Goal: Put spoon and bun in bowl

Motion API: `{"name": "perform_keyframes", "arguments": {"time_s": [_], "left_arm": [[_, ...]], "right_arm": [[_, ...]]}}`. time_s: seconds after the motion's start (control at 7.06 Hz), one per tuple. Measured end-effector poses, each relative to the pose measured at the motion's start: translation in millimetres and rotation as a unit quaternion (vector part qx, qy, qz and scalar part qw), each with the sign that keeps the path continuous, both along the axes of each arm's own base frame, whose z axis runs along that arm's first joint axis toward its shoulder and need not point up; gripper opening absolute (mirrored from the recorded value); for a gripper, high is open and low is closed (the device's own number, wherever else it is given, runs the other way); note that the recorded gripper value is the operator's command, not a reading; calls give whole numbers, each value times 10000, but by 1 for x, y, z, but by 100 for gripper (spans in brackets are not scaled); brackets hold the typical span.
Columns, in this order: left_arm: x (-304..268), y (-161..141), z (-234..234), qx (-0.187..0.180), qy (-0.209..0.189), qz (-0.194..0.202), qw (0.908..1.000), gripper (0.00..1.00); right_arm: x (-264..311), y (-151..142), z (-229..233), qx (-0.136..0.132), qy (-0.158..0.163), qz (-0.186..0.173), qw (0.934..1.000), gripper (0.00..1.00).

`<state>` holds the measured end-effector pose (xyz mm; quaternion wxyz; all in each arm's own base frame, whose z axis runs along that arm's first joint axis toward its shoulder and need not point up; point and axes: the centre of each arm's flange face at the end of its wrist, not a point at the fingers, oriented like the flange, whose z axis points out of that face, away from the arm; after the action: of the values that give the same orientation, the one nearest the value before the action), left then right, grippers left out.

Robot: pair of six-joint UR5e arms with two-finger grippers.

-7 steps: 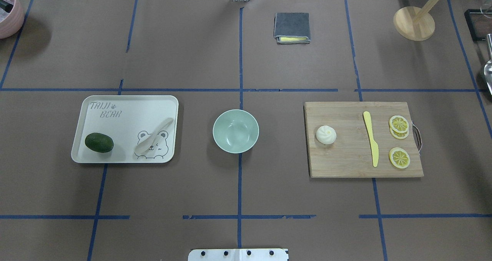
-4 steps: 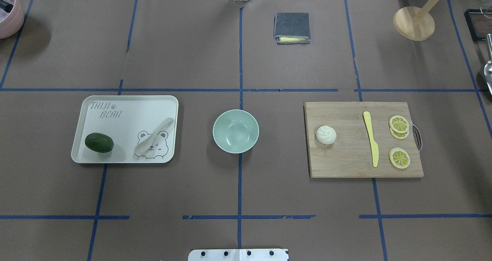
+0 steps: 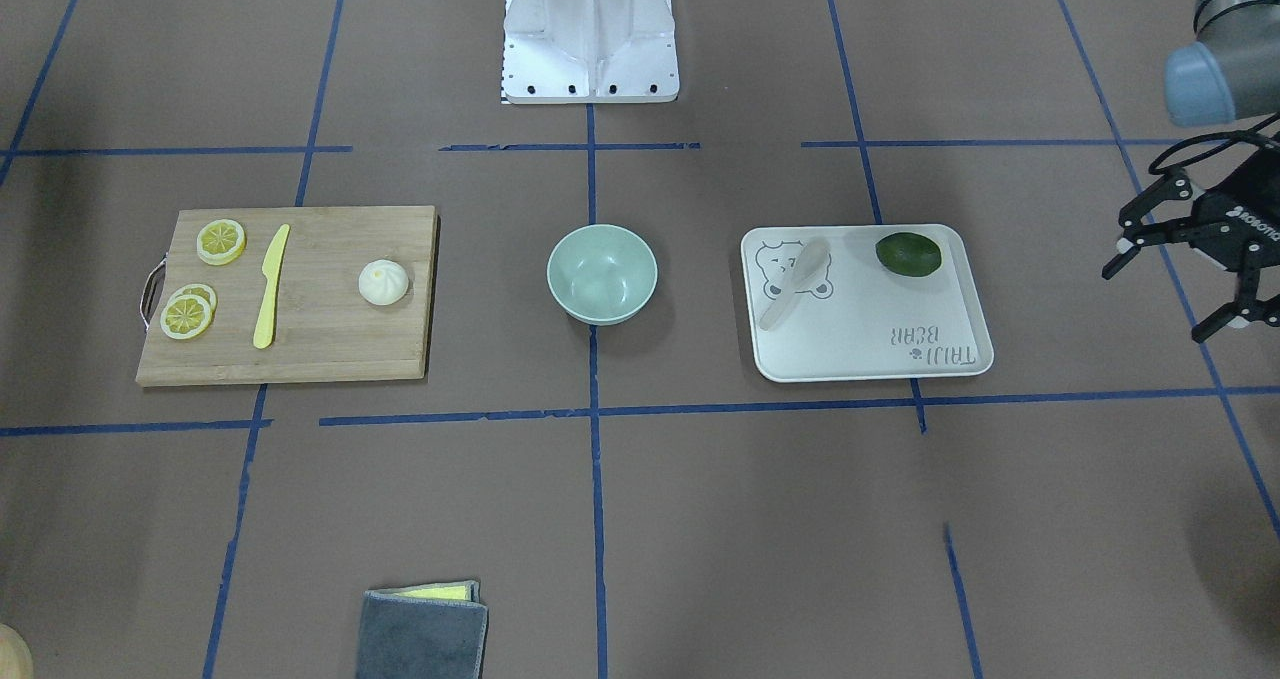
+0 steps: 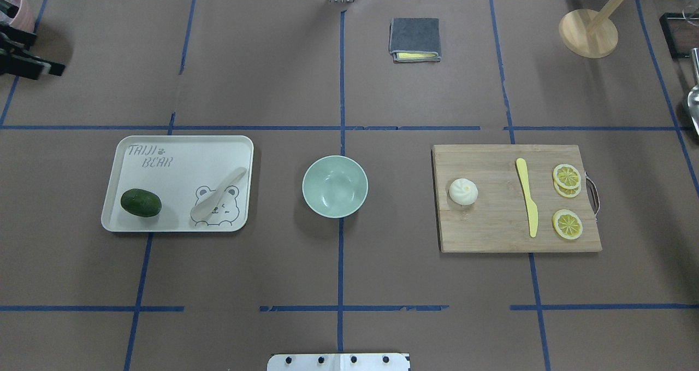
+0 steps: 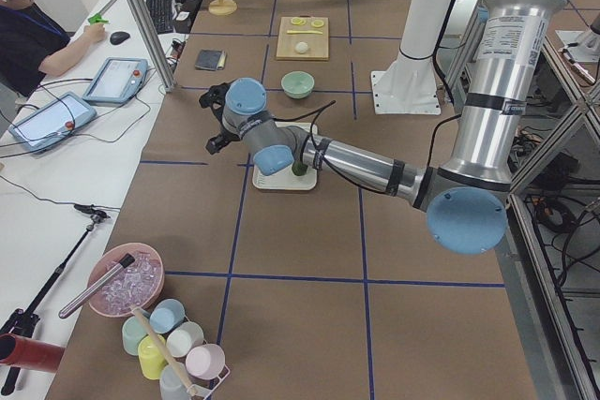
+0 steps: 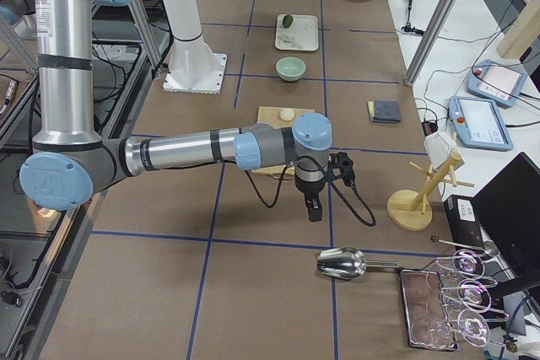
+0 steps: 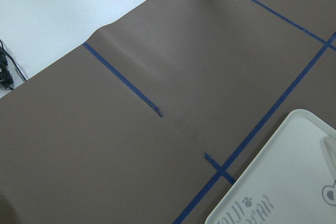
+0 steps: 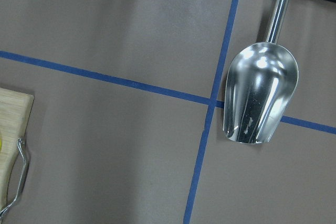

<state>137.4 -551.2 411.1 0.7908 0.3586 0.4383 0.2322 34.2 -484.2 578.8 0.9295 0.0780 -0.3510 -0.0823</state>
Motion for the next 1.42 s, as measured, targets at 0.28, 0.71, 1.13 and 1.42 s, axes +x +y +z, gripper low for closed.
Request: {"name": "perform_keyframes", "arguments": {"time_s": [0.28, 0.71, 1.13, 1.42], "left_arm": [[94, 11, -36, -304, -44, 90, 9995, 100], [203, 36, -66, -925, -598, -45, 9939, 100], [288, 90, -69, -1430, -594, -168, 9878, 74], [311, 105, -60, -1566, -665, -187, 9852, 74]], "right_arm": [[0, 0, 2, -15, 1, -2, 10000, 100], [0, 1, 4, -45, 4, 3, 10000, 100], [0, 2, 6, -66, 4, 4, 10000, 100], [0, 3, 7, -78, 5, 4, 10000, 100]]}}
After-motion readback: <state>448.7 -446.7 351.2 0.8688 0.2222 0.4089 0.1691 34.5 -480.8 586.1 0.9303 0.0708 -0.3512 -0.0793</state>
